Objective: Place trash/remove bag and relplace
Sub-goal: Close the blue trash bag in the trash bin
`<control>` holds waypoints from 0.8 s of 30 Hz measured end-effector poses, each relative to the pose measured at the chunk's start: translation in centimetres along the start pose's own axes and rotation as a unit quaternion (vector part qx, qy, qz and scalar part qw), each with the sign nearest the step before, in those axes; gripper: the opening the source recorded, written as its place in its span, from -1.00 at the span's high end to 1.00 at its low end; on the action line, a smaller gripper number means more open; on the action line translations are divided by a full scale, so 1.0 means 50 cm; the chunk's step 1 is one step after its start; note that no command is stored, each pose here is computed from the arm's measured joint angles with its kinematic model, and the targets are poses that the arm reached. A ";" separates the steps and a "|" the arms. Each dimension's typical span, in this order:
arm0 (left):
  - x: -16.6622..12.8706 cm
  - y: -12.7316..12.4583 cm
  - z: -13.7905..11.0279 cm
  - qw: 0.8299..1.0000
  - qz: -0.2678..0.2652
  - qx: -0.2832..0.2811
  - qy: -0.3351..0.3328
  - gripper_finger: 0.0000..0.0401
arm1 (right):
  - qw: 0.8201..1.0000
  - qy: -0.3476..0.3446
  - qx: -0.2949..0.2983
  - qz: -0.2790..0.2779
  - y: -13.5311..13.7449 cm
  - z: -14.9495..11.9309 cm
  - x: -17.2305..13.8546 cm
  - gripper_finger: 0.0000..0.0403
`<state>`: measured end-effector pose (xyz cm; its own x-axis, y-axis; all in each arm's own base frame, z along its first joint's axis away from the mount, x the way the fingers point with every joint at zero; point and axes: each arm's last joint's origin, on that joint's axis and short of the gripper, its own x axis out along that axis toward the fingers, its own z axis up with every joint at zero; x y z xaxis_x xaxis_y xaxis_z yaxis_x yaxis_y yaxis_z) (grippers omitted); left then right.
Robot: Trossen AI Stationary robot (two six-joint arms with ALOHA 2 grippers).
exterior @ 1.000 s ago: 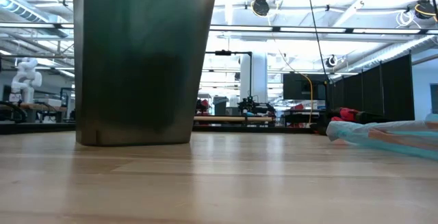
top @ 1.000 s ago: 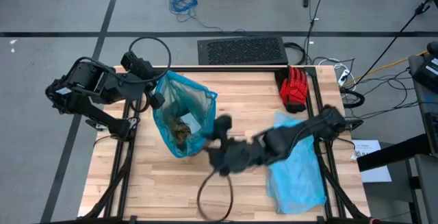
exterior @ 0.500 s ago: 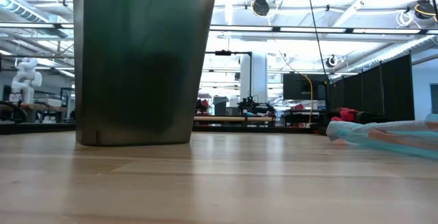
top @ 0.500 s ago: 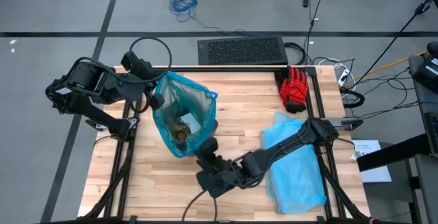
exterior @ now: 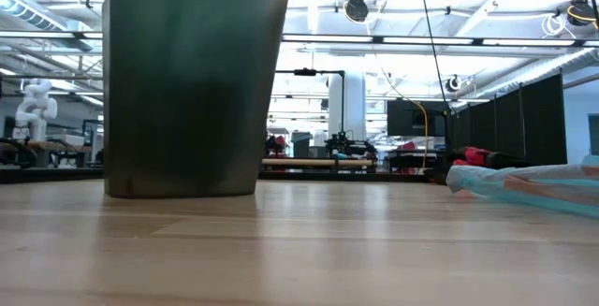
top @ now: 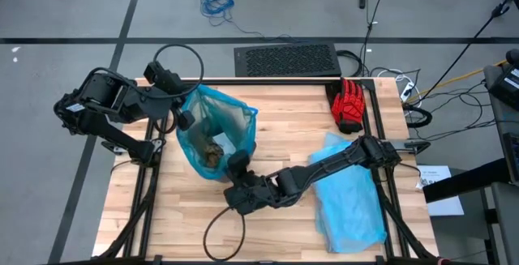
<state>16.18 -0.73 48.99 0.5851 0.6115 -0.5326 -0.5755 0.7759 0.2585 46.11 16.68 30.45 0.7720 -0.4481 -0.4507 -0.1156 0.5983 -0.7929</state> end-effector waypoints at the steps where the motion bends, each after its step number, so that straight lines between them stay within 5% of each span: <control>1: 0.000 0.000 0.000 1.000 -0.002 0.000 0.001 1.00 | 1.000 -0.004 -0.001 -0.002 -0.002 0.002 -0.002 0.93; 13: 0.000 -0.001 0.000 1.000 -0.010 -0.003 0.003 1.00 | 0.976 -0.068 0.207 -0.026 -0.171 0.023 -0.107 1.00; 18: -0.005 -0.001 -0.002 0.999 -0.023 -0.027 0.003 1.00 | 0.922 -0.078 0.378 0.036 -0.243 -0.018 -0.109 1.00; 24: -0.025 0.013 -0.009 0.999 -0.038 -0.033 -0.009 1.00 | 0.856 -0.049 0.488 0.165 -0.269 -0.060 -0.061 1.00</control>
<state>14.79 -1.05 49.45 0.6382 0.5548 -0.5337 -0.5650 0.8085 0.1648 43.43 7.99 41.27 0.8524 -0.1194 -0.5091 0.2028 0.9728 0.1115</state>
